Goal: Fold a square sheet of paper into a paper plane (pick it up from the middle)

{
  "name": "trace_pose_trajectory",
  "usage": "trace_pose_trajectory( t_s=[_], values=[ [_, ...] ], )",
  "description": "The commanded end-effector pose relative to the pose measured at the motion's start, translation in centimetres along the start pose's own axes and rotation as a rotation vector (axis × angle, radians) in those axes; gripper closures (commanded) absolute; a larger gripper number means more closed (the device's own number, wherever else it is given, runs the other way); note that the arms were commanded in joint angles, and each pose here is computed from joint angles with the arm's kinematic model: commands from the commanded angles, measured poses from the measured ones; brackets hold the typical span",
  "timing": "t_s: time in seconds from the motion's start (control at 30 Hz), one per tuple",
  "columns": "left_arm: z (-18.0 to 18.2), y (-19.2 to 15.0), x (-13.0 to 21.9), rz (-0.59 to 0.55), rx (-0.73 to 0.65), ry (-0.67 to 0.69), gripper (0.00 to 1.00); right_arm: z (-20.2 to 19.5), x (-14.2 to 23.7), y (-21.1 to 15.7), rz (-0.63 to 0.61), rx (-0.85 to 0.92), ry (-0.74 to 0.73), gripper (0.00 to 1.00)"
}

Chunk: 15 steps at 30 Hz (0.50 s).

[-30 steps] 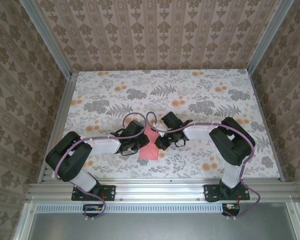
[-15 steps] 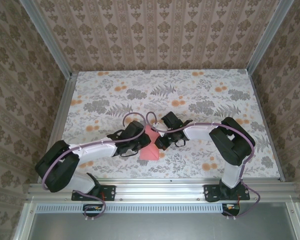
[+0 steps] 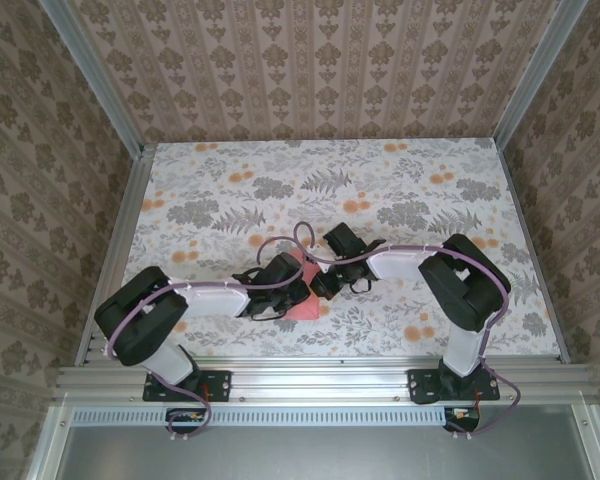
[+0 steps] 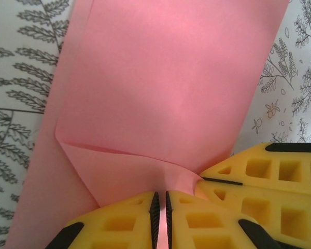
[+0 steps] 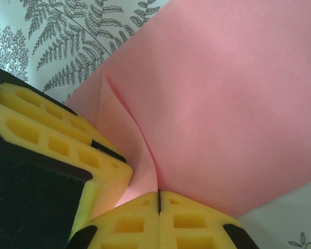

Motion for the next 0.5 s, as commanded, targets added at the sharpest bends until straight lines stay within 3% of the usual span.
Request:
trace_pose_trajectory(
  t_s=[0.0, 0.2, 0.37, 0.47],
  values=[
    [2.3, -1.6, -1.1, 0.044, 0.017, 0.091, 0.84, -1.5, -1.0, -2.3, 0.105, -0.049, -0.090, 0.99],
    [3.2, -1.7, -0.4, 0.021, 0.029, 0.110, 0.84, -1.1, 0.1, -1.2, 0.070, -0.054, -0.093, 0.93],
    [3.3, -1.7, -0.2, 0.018, 0.024, 0.122, 0.84, -0.2, 3.1, 0.8, -0.018, -0.092, -0.101, 0.71],
    [3.2, -1.7, -0.2, 0.017, 0.023, 0.121, 0.84, 0.0, 5.4, 1.4, -0.076, -0.141, -0.109, 0.68]
  ],
)
Point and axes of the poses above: each hand's point on the last joint's axis, 136 mm out from that joint toward the fingers, its own x axis back along the fingers, its own z axis along the line the jaws close on, y = z × x, the point moved 7 cm from there along x, back along the fingers, and after that the axes turned 5 degrees about -x, right-handed, at the moved point
